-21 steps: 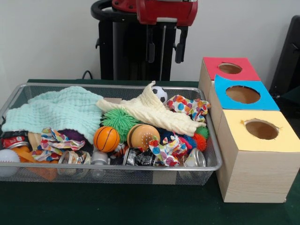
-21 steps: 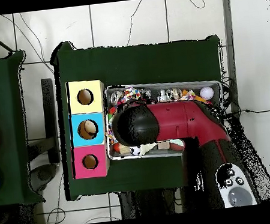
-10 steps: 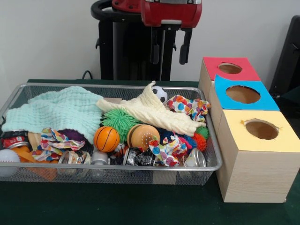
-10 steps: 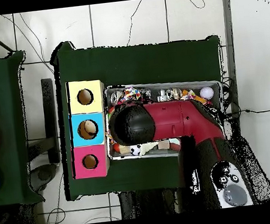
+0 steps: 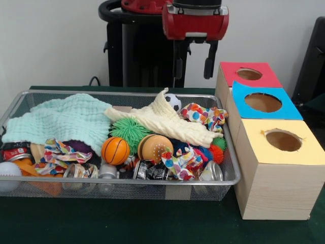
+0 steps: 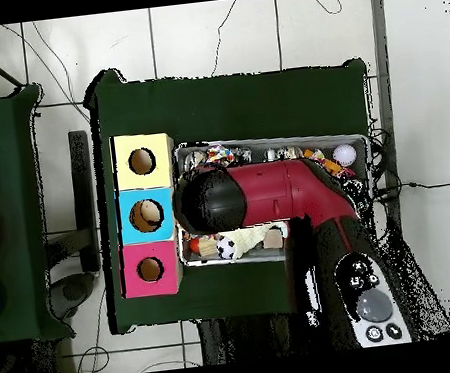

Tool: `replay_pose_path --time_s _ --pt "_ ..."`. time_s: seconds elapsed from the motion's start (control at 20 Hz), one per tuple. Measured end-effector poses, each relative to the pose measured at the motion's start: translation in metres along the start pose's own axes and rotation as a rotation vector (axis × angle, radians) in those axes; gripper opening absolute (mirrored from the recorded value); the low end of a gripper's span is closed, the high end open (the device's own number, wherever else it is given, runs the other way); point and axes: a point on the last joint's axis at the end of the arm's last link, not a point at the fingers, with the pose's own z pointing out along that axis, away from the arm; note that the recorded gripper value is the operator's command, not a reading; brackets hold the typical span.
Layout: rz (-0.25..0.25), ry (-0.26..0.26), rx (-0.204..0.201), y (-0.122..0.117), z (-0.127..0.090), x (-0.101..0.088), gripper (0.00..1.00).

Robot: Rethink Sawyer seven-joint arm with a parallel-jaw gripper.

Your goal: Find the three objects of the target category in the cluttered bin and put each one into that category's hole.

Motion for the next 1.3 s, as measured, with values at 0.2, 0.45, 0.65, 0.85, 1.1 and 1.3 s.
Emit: replay_pose_path --time_s 0.2,0.45,0.65,0.85,1.1,1.3 --pt "0.002 0.008 -0.011 0.001 0.015 -0.006 1.00" --pt "0.011 0.022 -0.024 -0.001 0.034 -0.011 1.00" --pt "0.014 0.031 -0.031 -0.002 0.044 -0.012 1.00" --pt "0.019 0.030 -0.031 -0.004 0.046 -0.019 1.00" --pt "0.029 0.023 -0.031 -0.010 0.050 -0.032 1.00" --pt "0.046 0.017 -0.032 -0.021 0.057 -0.040 1.00"
